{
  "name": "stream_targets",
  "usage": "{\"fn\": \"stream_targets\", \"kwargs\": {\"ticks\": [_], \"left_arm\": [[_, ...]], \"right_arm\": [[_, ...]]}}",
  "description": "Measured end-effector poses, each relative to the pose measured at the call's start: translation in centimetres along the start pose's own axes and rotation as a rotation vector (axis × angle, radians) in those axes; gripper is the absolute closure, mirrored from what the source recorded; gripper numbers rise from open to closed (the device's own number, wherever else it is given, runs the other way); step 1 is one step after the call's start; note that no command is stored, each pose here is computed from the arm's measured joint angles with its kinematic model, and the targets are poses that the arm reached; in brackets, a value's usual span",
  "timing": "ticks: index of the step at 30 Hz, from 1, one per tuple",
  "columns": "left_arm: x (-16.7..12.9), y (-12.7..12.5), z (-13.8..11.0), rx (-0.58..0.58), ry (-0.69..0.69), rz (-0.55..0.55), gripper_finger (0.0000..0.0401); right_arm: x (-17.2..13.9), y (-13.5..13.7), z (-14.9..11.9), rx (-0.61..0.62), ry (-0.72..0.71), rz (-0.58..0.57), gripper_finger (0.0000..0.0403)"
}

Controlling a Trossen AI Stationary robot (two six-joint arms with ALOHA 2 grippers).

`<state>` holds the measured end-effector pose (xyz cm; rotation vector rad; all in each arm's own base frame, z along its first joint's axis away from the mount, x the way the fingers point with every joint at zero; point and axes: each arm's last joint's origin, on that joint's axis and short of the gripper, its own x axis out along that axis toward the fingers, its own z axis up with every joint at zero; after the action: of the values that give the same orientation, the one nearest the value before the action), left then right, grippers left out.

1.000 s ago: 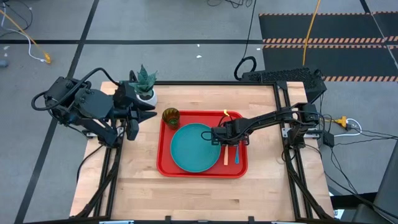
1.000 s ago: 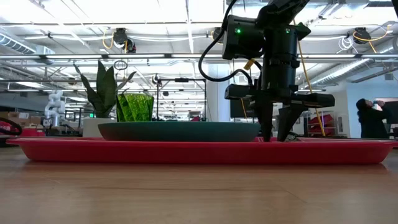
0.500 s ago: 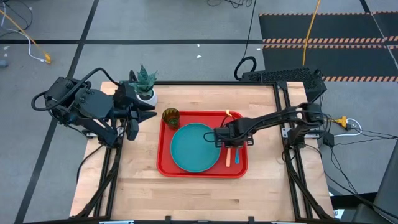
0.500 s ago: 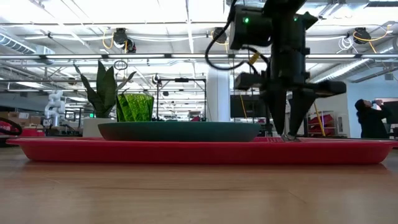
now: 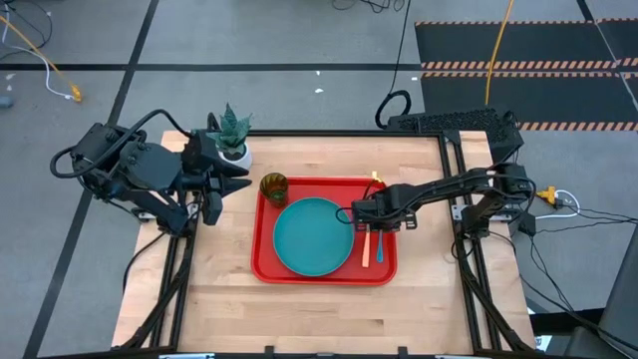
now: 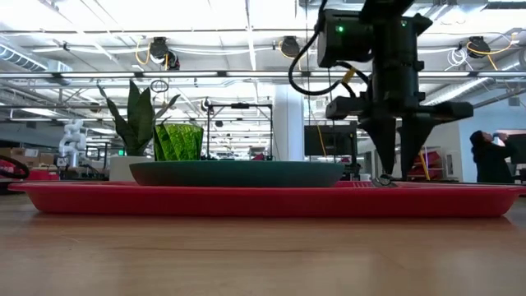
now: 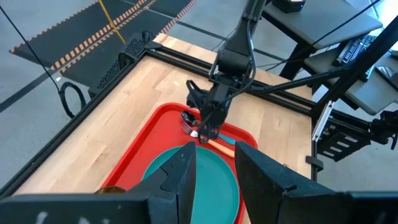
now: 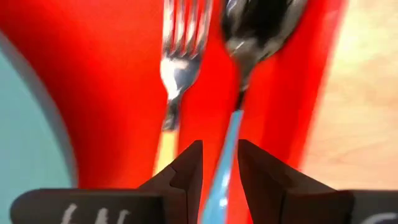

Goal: Pick and place plate/cup/fork/spoon on tray
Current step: Put the yellow fork on the red tray between the blue plate and the blue spoon

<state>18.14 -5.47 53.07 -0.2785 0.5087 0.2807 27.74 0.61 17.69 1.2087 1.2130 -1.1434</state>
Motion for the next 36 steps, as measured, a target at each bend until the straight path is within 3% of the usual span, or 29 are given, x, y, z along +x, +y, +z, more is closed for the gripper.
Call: {"fn": "stream_targets", "kwargs": {"ticks": [8, 14, 36], "left_arm": [[0.0, 0.0, 0.0, -0.013, 0.000, 0.000, 0.0288], [0.0, 0.0, 0.0, -0.022, 0.000, 0.000, 0.0288], [0.0, 0.0, 0.0, -0.048, 0.001, -0.001, 0.0288]], "right_arm": [[0.9, -0.2, 0.0, 0.009, 0.006, 0.020, 0.0309], [1.3, 0.6, 0.1, 0.021, -0.020, 0.135, 0.0309], [2.0, 1.1, 0.3, 0.046, -0.017, 0.144, 0.0309]]}}
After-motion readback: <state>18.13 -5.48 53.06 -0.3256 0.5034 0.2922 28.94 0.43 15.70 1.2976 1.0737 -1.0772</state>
